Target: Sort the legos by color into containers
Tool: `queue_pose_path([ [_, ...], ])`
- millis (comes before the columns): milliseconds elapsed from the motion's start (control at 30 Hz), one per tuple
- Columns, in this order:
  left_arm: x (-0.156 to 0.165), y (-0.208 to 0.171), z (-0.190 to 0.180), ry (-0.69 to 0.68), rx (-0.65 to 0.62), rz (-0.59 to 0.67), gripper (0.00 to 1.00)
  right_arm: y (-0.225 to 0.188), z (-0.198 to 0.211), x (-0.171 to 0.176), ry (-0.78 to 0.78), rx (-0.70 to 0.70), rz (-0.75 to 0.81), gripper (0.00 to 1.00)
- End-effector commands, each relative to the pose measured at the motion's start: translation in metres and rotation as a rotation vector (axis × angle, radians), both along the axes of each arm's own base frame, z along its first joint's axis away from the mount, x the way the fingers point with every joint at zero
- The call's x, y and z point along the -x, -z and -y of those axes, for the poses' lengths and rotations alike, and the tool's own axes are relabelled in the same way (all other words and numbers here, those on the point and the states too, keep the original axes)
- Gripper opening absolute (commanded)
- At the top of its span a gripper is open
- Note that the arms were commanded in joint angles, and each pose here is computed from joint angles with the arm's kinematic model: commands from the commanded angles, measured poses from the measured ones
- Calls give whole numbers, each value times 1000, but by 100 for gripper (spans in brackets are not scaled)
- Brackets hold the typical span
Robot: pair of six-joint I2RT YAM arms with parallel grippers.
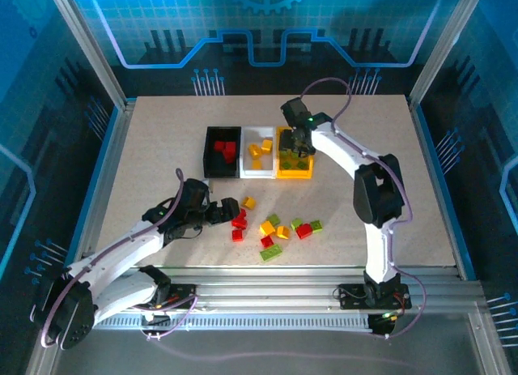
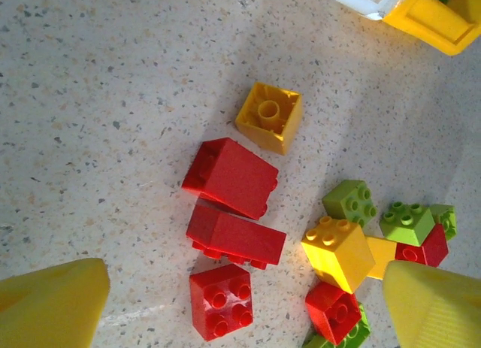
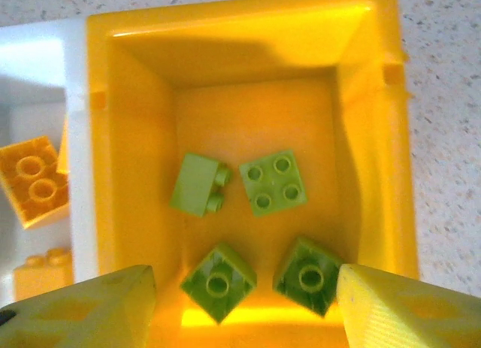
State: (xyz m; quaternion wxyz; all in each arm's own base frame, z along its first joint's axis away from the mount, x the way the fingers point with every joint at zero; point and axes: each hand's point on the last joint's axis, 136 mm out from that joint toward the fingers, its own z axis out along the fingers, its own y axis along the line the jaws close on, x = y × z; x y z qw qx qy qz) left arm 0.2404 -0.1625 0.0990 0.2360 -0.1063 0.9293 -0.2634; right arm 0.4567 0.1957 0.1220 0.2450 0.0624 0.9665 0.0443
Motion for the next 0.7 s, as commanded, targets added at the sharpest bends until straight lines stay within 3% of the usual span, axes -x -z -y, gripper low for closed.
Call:
queue_pose_path([
  [0,0,-5,6,60,-7,-15,90,-45,-9,21,-31,-77,84,71],
  [133,3,6,10,102,-72,-48,83,-42,-9,54,-67,-102,86,73],
  [300,9,24,24,185,-204,-70,83,-29,-1,85,-75,-126,67,74],
  [400,13,34,31,219,-261,-99,78,-26,6,94,-62,-127,68,74],
  [667,47,65,33,313,-387,-196,80,-30,16,103,-45,-136,95,75],
])
